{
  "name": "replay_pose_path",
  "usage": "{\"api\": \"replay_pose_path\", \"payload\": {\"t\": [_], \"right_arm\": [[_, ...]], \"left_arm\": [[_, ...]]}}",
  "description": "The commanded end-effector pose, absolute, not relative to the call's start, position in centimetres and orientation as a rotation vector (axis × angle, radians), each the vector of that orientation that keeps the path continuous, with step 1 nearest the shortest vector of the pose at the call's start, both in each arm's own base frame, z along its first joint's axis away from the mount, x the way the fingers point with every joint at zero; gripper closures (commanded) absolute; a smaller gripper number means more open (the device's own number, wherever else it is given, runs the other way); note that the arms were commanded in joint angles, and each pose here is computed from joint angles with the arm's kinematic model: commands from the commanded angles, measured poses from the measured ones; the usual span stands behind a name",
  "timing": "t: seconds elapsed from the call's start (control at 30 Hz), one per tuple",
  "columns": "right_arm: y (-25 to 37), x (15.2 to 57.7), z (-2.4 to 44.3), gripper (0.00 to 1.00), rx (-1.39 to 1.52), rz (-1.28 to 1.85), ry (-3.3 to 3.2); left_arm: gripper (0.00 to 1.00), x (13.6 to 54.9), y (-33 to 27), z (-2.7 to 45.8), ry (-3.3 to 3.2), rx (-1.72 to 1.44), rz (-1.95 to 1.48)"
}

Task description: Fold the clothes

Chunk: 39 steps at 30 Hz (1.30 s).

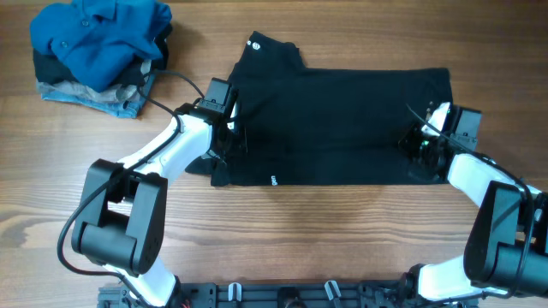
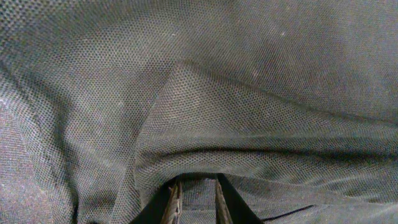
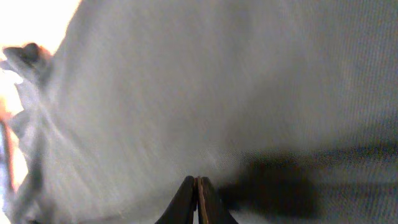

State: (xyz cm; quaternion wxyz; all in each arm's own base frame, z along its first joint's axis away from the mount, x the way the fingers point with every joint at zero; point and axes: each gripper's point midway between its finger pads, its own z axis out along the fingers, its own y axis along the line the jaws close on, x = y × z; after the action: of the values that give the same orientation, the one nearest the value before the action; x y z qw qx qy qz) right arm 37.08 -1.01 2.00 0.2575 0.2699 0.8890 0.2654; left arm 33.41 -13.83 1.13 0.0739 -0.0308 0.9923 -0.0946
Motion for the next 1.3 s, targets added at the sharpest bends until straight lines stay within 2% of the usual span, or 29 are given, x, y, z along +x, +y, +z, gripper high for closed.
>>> {"api": "replay_pose_path", "payload": {"t": [0.0, 0.17, 0.37, 0.47, 0.57, 0.63, 0.77, 0.87, 0.97, 1.0, 1.07, 1.27], "right_arm": [[-1.8, 38.3, 3.7, 0.96, 0.751, 0.719, 2.351], [-3.0, 35.7, 5.8, 0.94, 0.679, 0.66, 2.406], [-6.7, 30.0, 4.7, 0.96, 0.946, 0.486, 2.524], [-6.5, 29.5, 4.4, 0.95, 0.953, 0.496, 2.547], [-5.1, 30.5, 6.2, 0.82, 0.825, 0.625, 2.524], [-4.9, 31.5, 8.5, 0.77, 0.748, 0.657, 2.518], [-5.4, 32.1, 12.2, 0.63, 0.671, 0.614, 2.548], [-6.9, 30.7, 12.3, 0.51, 0.772, 0.477, 2.62], [-8.9, 26.9, 9.6, 0.26, 0.982, 0.253, 2.746], [-9.1, 26.1, 8.9, 0.21, 1.009, 0.224, 2.769], [-9.9, 25.0, 7.4, 0.19, 1.111, 0.178, 2.784], [-13.2, 24.3, 2.6, 0.21, 1.394, 0.2, 2.703]], "left_arm": [[0.81, 33.1, -13.5, 0.5, 2.993, -0.066, -0.254], [0.81, 33.1, -13.5, 0.5, 2.993, -0.066, -0.254], [0.81, 33.1, -13.5, 0.5, 2.993, -0.066, -0.254], [0.83, 32.9, -13.9, 1.0, 3.0, -0.062, -0.286], [0.8, 32.5, -14.4, 3.1, 3.02, -0.057, -0.338], [0.77, 33.0, -14.6, 6.5, 2.998, -0.005, -0.345], [0.65, 34.9, -15.1, 12.8, 2.883, 0.11, -0.361], [0.58, 35.0, -15.0, 15.2, 2.858, 0.112, -0.355], [0.57, 32.7, -13.5, 13.8, 2.988, -0.01, -0.298], [0.57, 31.7, -12.8, 12.9, 3.037, -0.05, -0.272], [0.57, 30.3, -11.8, 11.4, 3.101, -0.1, -0.229], [0.51, 27.1, -8.3, 6.6, 3.217, -0.325, -0.171]]}}
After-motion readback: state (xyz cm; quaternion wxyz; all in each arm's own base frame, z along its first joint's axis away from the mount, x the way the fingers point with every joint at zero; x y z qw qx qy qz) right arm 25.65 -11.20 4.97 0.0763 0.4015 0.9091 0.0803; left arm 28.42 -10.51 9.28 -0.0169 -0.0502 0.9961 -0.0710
